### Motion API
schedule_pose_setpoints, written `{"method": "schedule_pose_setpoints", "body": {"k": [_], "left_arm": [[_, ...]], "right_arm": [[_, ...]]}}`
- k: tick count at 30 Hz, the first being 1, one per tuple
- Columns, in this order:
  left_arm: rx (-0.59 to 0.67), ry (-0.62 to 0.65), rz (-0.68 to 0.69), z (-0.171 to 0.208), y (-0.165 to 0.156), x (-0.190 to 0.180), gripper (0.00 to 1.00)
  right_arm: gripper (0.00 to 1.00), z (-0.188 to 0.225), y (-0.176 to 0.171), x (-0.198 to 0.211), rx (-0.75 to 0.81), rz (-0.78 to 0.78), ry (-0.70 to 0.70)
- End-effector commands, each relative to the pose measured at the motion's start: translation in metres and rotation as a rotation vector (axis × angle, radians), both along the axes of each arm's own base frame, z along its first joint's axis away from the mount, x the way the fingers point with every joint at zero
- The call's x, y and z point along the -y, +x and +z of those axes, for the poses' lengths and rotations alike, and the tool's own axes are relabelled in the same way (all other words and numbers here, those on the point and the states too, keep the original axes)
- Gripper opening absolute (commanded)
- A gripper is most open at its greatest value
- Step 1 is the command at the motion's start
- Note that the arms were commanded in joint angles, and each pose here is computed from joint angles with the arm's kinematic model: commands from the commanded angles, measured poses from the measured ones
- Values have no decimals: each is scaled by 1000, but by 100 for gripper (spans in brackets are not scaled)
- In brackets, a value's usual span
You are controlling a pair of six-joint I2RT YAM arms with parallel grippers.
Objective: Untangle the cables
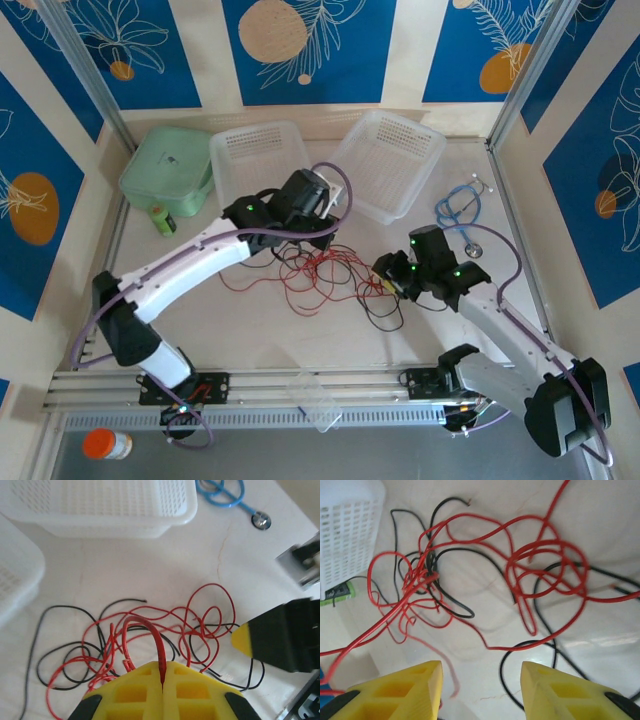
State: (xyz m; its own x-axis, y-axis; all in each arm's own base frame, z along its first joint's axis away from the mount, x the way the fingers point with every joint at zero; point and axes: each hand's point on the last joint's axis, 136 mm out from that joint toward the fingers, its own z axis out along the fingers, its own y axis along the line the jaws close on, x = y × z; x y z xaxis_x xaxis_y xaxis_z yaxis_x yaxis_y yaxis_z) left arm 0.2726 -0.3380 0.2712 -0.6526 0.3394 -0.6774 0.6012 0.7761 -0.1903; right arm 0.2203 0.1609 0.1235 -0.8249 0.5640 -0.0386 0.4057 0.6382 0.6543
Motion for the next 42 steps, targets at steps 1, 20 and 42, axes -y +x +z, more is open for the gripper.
{"method": "schedule_pose_setpoints", "body": {"k": [1,20,42], "left_arm": [[24,62,3,13,-7,-17,0],[209,51,22,102,-1,-38,0],[346,2,76,164,5,-54,0]], "right_arm": [[44,12,3,-24,2,-5,85],[54,17,26,-84,167,287,20],[0,-57,70,-109,212,156,-256]]}}
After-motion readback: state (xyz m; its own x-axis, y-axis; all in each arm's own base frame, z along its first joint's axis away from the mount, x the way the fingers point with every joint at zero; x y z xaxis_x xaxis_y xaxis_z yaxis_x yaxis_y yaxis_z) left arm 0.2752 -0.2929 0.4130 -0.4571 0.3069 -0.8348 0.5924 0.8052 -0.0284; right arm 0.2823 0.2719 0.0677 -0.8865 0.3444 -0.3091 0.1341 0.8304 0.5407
